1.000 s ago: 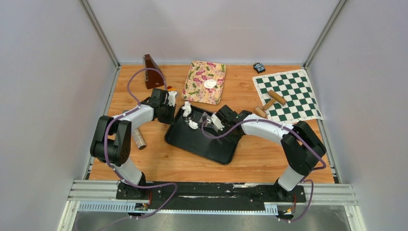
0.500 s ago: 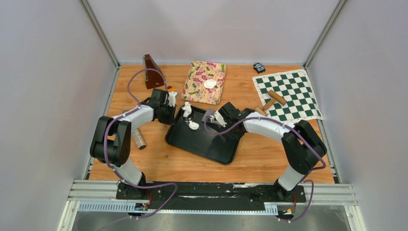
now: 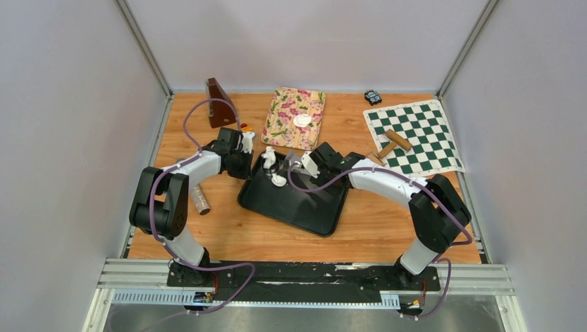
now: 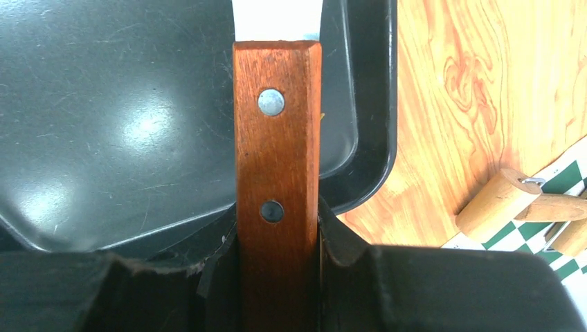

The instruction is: Roll out the dumpling wrappers from the dough

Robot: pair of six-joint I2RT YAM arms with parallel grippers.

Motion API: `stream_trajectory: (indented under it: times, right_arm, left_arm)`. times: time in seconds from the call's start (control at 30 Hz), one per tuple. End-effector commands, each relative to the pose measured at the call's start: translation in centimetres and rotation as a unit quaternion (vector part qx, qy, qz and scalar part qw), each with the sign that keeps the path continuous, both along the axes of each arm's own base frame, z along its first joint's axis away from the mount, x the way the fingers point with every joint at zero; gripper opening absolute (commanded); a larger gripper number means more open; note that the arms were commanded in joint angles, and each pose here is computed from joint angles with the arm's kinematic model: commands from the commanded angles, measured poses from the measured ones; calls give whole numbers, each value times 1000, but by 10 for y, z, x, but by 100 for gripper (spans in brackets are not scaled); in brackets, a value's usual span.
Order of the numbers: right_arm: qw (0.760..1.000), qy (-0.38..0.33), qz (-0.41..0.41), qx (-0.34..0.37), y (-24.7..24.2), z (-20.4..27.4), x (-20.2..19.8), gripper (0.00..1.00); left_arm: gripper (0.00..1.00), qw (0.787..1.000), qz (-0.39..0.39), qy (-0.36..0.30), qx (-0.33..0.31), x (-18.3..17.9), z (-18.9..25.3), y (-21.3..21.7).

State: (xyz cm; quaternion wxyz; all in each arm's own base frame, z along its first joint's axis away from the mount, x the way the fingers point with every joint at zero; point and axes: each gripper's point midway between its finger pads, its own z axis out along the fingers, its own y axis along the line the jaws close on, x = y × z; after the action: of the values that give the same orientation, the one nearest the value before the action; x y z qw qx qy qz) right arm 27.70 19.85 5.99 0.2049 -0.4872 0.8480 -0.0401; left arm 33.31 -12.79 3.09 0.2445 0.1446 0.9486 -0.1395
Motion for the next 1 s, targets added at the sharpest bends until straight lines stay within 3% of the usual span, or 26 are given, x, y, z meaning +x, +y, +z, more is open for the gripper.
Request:
stream_trajectory:
  times: [0.0, 0.47, 0.77, 0.97]
  right_arm:
    - [999, -10, 11, 34, 25, 10, 1, 0]
    - [994, 102, 24, -18, 20, -31, -41, 0]
    - [963, 250, 55, 85, 59, -7, -82, 0]
    - [966, 233, 44, 101, 49, 23, -71, 0]
  left_arm:
    - [0, 999, -7, -29, -18, 5, 19, -7]
    - [0, 999, -6, -29, -22, 5, 21, -8]
    - [0, 999, -8, -31, -24, 5, 22, -9]
    - [0, 999, -8, -31, -28, 4, 24, -10]
